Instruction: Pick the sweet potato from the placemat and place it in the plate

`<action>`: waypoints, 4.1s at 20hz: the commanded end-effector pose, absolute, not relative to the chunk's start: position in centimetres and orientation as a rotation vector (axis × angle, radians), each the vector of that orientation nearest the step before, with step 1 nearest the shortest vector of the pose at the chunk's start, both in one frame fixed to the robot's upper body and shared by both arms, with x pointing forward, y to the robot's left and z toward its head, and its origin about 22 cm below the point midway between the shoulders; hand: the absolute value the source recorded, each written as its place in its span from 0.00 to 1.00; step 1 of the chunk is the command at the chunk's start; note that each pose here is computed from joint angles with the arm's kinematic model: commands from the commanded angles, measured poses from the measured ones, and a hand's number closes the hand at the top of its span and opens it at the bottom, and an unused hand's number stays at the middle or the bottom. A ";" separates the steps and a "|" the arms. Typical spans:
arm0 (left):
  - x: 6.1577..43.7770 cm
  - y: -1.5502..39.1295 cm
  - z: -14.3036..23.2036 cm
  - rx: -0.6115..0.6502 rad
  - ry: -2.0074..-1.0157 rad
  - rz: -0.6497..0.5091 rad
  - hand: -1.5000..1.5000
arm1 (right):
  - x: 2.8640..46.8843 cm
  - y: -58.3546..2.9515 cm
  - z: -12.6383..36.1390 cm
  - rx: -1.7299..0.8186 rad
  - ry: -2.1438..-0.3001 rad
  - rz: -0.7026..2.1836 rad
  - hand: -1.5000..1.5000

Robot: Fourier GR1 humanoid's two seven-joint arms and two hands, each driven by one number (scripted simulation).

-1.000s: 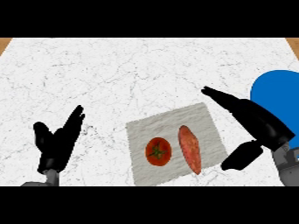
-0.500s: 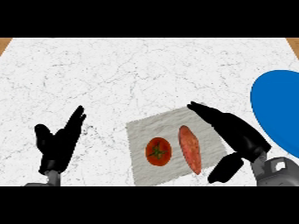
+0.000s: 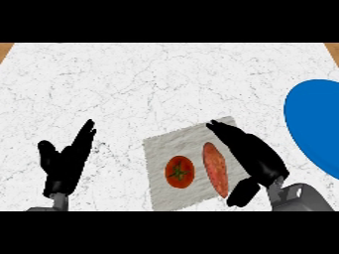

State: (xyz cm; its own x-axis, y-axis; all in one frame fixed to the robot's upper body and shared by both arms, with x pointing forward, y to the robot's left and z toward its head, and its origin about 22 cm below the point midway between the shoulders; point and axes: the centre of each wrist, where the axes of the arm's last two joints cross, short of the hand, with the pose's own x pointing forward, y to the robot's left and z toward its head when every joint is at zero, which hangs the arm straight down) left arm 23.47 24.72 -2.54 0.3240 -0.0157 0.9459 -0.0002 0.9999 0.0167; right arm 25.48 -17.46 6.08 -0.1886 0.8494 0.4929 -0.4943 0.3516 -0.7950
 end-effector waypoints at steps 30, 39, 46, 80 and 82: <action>23.8 24.5 -2.4 0.016 -1.224 -0.016 0.50 | 31.7 -17.9 3.8 -0.917 -1.075 0.775 1.00; 23.9 23.9 -2.1 -0.006 -1.229 -0.054 0.50 | 37.3 -19.5 11.5 -1.476 -0.962 0.037 1.00; 24.2 22.8 -2.1 -0.036 -1.224 -0.055 0.50 | 39.9 -19.5 15.5 -1.664 -0.925 -0.369 1.00; 23.0 23.4 -2.8 0.003 -1.200 -0.008 0.50 | 32.3 -40.6 1.6 -1.753 -0.448 -0.683 0.00; 24.5 24.6 -2.1 0.019 -1.203 -0.013 0.50 | 32.4 -41.3 0.9 -1.675 -0.464 -0.624 0.00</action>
State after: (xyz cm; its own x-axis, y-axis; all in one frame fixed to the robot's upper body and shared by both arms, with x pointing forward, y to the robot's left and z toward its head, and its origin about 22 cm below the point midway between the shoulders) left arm 23.60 24.27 -2.22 0.3295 -0.0157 0.9440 0.0040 0.9999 0.0152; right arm 32.83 -39.85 2.48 0.7326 0.0631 0.6777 0.6568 -0.3267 -0.6796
